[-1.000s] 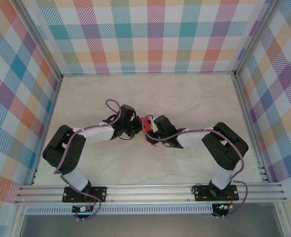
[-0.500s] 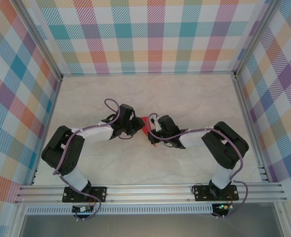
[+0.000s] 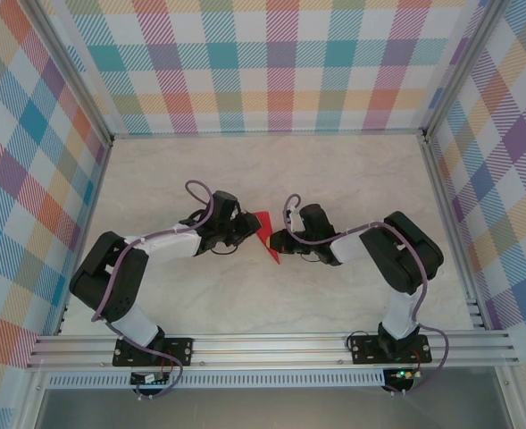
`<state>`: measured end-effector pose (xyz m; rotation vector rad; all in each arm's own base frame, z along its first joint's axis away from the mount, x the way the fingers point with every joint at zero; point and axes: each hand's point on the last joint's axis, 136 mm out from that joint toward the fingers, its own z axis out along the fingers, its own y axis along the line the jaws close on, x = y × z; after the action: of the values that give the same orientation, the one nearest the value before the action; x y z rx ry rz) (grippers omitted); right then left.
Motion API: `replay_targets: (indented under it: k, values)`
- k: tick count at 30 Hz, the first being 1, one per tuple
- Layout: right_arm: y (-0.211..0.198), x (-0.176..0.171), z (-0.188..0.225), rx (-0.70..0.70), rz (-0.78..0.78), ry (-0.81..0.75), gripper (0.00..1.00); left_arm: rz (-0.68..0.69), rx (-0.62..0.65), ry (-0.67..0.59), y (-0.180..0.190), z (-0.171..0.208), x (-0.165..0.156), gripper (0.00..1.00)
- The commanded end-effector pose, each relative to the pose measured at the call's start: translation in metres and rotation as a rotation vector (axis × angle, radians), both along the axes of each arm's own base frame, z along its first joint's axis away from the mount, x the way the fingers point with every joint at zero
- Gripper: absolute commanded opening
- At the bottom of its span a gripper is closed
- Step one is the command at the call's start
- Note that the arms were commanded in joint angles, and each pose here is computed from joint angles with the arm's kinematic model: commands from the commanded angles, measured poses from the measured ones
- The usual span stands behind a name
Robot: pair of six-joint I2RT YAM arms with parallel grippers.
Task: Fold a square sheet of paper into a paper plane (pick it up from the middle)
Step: Fold the wing for the fifth time at the center of the table.
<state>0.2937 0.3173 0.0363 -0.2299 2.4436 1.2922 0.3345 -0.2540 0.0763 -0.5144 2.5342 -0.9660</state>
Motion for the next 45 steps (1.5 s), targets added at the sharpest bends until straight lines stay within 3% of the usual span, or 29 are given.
replay_targets:
  k: [1, 12, 26, 45]
  values:
    - [0.007, -0.005, 0.001, 0.068, 0.025, 0.069, 0.00, -0.033, -0.031, -0.054, -0.003, 0.009, 0.003, 0.38]
    - [0.009, -0.005, -0.005, 0.096, 0.030, 0.156, 0.00, -0.084, -0.022, -0.042, -0.008, -0.010, 0.000, 0.26]
    - [-0.003, 0.005, -0.015, 0.137, -0.059, 0.260, 0.00, -0.128, -0.035, -0.043, -0.016, -0.020, 0.001, 0.21]
    - [-0.019, 0.004, -0.035, 0.049, -0.149, 0.331, 0.00, -0.143, 0.002, -0.006, -0.017, -0.046, 0.003, 0.10]
